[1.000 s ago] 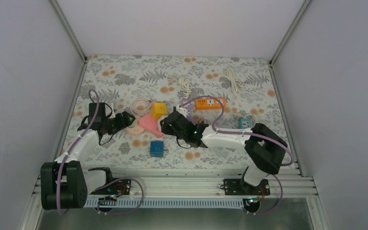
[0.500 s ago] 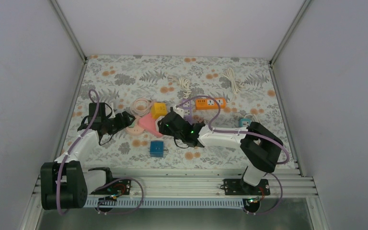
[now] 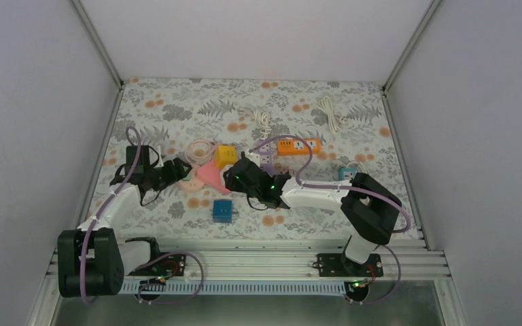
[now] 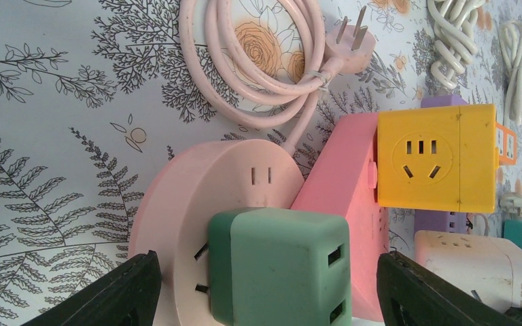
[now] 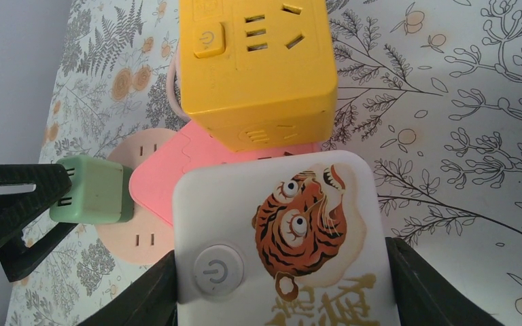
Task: Insert the plug
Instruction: Insert the plug into the socket.
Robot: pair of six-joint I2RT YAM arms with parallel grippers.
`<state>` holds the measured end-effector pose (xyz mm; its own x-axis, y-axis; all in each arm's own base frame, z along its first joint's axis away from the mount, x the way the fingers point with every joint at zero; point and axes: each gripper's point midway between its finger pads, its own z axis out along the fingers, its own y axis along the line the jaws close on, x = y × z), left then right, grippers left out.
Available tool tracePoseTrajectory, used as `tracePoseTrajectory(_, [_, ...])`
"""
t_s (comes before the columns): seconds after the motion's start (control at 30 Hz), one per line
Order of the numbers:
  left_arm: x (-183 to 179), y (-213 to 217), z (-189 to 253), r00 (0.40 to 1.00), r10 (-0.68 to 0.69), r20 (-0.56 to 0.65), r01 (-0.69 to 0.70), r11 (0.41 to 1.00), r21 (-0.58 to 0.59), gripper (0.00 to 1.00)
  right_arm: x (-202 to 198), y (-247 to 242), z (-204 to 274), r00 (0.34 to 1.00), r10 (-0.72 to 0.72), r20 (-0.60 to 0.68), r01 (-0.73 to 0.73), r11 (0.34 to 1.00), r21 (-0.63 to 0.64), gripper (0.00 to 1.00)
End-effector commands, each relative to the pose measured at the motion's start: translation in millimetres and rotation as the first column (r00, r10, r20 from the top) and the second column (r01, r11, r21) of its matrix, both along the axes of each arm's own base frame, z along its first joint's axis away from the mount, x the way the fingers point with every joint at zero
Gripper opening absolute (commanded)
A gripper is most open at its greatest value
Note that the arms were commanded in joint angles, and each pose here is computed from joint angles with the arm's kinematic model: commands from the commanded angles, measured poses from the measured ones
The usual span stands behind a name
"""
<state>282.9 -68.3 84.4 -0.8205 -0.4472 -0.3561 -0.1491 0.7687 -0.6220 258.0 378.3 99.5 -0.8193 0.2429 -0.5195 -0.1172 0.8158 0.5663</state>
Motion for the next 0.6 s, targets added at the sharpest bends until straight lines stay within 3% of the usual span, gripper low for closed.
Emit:
tracePoseTrajectory(0.0, [-0.9,-5.6,4.5,0.999,-0.029,0.02,0.029,0.999,-0.018,0.8,-10.6,0.3,-5.8,0.999,0.041,0.002,-0.041,0.999,-0.022,0.21])
tracePoseTrajectory(0.57, [-1.3,-5.1,3.8,0.999,-0.029,0.016,0.029,0.999,-0.015,0.8,-8.0,1.0,-8.4,0.998,0.061,0.009,-0.06,0.998,-0.036,0.21])
